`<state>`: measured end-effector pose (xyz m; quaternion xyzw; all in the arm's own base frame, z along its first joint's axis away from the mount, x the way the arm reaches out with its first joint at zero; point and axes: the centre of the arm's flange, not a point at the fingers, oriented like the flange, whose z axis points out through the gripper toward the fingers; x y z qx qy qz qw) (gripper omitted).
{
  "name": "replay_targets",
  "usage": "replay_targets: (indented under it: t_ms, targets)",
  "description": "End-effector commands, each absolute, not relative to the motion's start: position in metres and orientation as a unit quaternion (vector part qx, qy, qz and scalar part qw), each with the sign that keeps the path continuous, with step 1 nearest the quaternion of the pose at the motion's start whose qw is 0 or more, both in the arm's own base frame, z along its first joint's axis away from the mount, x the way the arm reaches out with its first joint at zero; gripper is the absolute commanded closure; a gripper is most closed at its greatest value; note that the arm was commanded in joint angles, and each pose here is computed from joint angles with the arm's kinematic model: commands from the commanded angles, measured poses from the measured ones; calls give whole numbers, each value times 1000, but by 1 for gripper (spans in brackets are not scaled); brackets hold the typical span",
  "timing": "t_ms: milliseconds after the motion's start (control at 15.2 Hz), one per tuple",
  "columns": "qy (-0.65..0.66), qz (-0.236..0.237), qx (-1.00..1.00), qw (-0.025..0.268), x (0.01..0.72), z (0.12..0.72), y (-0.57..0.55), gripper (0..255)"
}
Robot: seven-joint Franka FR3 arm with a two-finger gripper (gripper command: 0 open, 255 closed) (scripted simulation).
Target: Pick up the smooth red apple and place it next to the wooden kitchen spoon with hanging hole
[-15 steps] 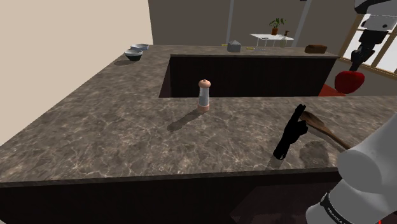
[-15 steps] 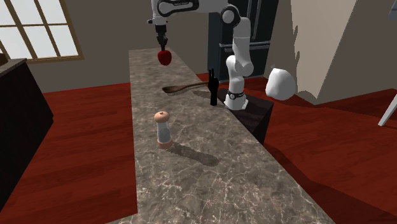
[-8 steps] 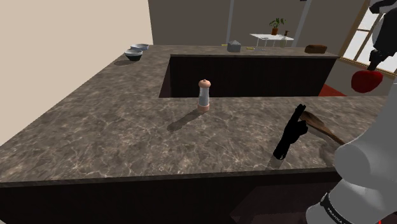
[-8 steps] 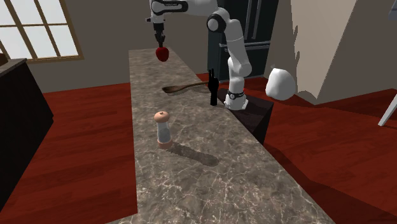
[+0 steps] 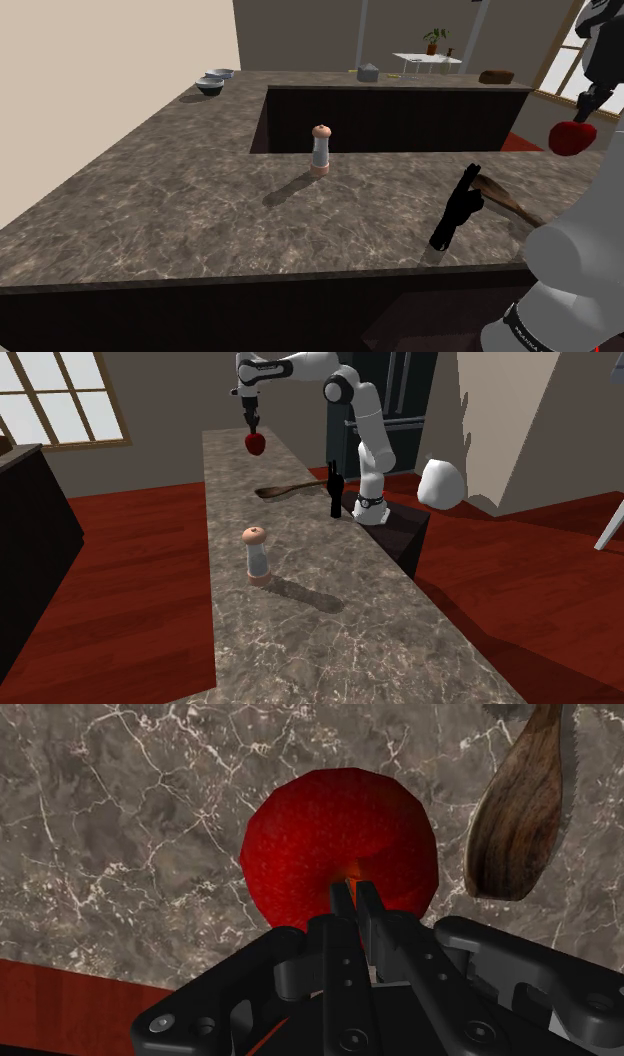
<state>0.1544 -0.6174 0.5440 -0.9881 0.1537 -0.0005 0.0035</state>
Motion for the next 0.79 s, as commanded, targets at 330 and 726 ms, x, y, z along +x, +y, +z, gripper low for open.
replay_targets:
  t_ms: [330,726]
  targets:
    - [154,-1,-988,3,155,507,-617,255]
    - [154,-1,-988,3,155,475,-617,255]
